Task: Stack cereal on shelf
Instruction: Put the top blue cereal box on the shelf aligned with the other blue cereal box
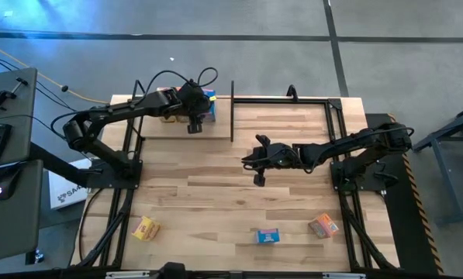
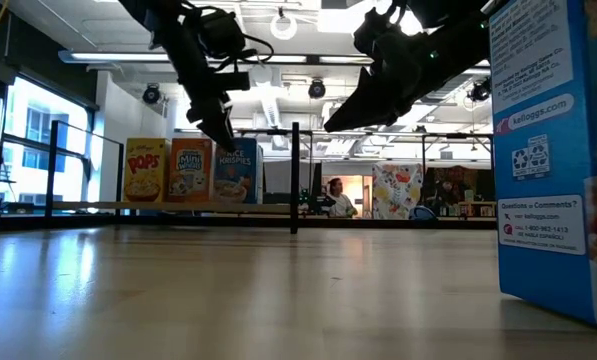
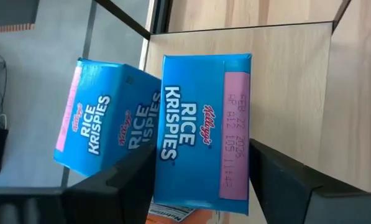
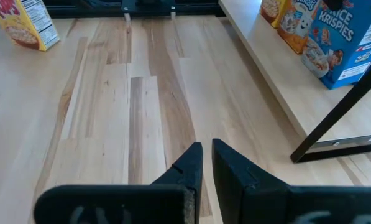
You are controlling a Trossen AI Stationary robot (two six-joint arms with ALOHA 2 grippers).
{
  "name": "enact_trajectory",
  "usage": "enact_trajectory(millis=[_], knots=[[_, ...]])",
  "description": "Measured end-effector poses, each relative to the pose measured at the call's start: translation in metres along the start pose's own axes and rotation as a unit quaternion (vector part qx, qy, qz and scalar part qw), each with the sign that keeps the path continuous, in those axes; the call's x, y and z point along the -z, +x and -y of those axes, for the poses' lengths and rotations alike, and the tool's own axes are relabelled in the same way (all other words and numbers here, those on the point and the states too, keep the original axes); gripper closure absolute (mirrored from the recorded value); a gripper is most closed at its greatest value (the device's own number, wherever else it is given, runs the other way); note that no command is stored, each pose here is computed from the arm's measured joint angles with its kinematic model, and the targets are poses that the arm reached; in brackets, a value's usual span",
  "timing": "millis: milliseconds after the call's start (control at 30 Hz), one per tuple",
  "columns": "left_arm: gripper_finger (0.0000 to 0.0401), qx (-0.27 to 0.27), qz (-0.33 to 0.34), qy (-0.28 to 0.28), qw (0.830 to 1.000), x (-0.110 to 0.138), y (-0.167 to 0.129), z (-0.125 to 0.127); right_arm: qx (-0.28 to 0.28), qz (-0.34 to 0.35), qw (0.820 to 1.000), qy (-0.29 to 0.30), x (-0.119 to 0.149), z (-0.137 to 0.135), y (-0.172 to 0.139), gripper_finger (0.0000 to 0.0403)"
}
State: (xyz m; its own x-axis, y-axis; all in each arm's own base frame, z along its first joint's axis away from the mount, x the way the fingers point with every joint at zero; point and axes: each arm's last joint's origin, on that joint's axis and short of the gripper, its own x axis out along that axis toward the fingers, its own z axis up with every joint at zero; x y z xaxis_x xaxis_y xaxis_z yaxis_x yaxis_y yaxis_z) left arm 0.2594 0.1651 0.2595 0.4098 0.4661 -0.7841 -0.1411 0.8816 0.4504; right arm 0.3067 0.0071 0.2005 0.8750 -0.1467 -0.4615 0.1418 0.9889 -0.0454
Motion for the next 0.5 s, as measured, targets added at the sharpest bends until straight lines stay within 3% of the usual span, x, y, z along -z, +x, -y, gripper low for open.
enact_trajectory(millis=[500], knots=[[0.0171,-0.039,0.034,-0.009,0.999,-0.007,-0.018,-0.010,0.000,0.000,1.000,0.000,0.000,0.000,0.000,0.0380]])
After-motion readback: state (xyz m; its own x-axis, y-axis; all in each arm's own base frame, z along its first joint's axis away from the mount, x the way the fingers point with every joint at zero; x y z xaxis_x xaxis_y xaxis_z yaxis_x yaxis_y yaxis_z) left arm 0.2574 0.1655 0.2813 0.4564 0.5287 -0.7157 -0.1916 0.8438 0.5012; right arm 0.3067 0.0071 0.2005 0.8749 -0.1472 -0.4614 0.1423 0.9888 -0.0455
